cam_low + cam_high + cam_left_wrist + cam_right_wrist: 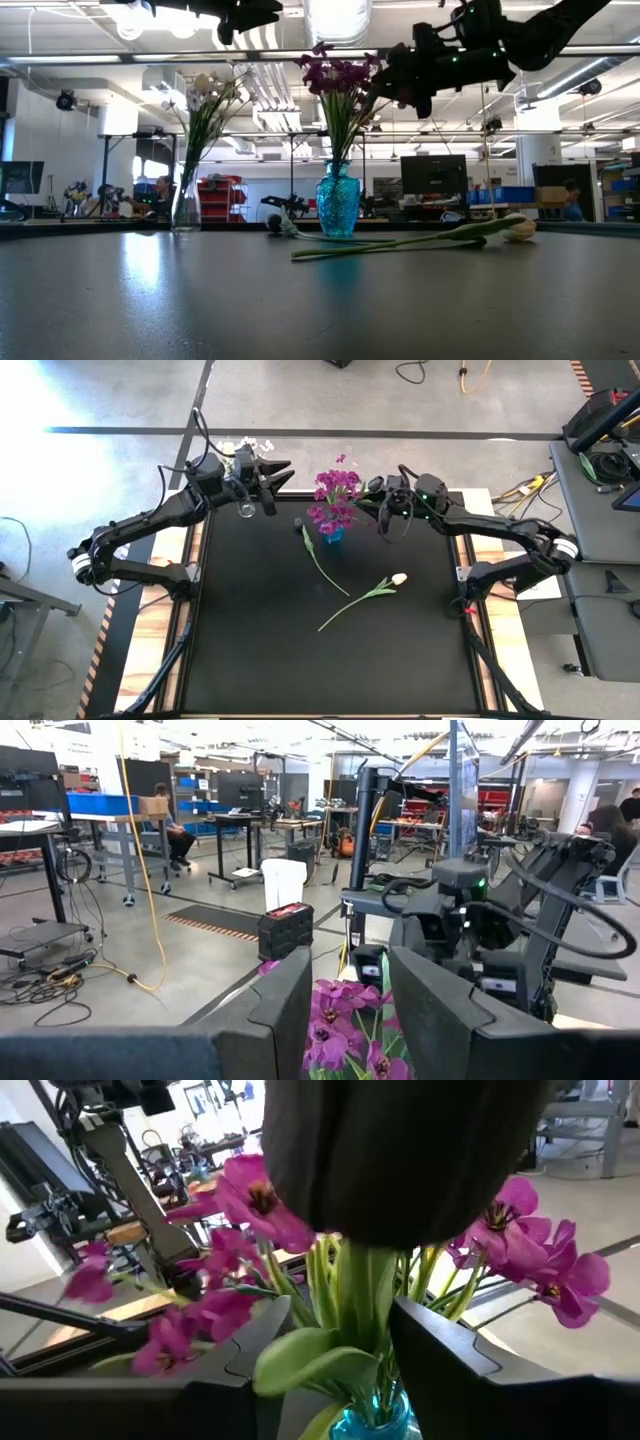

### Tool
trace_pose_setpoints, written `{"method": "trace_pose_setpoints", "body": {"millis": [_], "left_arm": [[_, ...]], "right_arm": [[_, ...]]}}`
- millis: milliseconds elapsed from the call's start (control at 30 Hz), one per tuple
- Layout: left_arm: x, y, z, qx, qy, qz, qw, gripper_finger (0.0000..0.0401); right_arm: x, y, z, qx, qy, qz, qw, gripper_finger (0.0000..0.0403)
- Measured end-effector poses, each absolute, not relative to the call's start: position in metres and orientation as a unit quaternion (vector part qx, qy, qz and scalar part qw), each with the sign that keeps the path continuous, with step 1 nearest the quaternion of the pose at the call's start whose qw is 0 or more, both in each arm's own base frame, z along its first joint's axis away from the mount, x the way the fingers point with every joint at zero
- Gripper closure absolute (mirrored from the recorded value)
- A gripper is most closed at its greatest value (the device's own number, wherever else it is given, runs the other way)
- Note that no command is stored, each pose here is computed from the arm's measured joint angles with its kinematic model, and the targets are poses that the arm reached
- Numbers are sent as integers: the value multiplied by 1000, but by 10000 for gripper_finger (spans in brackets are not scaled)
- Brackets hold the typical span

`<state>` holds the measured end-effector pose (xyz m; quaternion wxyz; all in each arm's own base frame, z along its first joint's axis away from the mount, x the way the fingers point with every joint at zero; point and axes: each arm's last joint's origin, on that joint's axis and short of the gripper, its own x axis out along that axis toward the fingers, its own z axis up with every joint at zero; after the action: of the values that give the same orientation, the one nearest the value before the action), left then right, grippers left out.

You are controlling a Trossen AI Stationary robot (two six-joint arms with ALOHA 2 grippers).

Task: Sort flowers into vase by color
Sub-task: Put the right black flower into the blue vase, then put the white flower into the transparent vase

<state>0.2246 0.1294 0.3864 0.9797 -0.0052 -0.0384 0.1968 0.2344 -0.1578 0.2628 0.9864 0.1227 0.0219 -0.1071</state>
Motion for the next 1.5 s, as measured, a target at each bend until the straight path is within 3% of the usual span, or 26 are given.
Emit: {"method": "trace_pose_setpoints", "body": {"millis": [333, 667, 1033, 1333, 1500], "left_arm": [[225, 129, 387, -30, -44, 195, 979, 278], [225, 130, 386, -32, -41, 195, 979, 278], [232, 118, 382, -26, -22, 170, 985, 313], [235, 113, 379, -29, -9, 159, 987, 359], [239, 107, 376, -31, 8, 144, 989, 374]], "right_arm": [[220, -151, 269, 83, 65, -163, 981, 266], [228, -153, 258, 68, 86, -155, 982, 387], [207, -140, 286, 81, 50, -188, 978, 392], [190, -131, 317, 68, -3, -221, 973, 348], [185, -130, 356, 23, -51, -240, 969, 371]]}}
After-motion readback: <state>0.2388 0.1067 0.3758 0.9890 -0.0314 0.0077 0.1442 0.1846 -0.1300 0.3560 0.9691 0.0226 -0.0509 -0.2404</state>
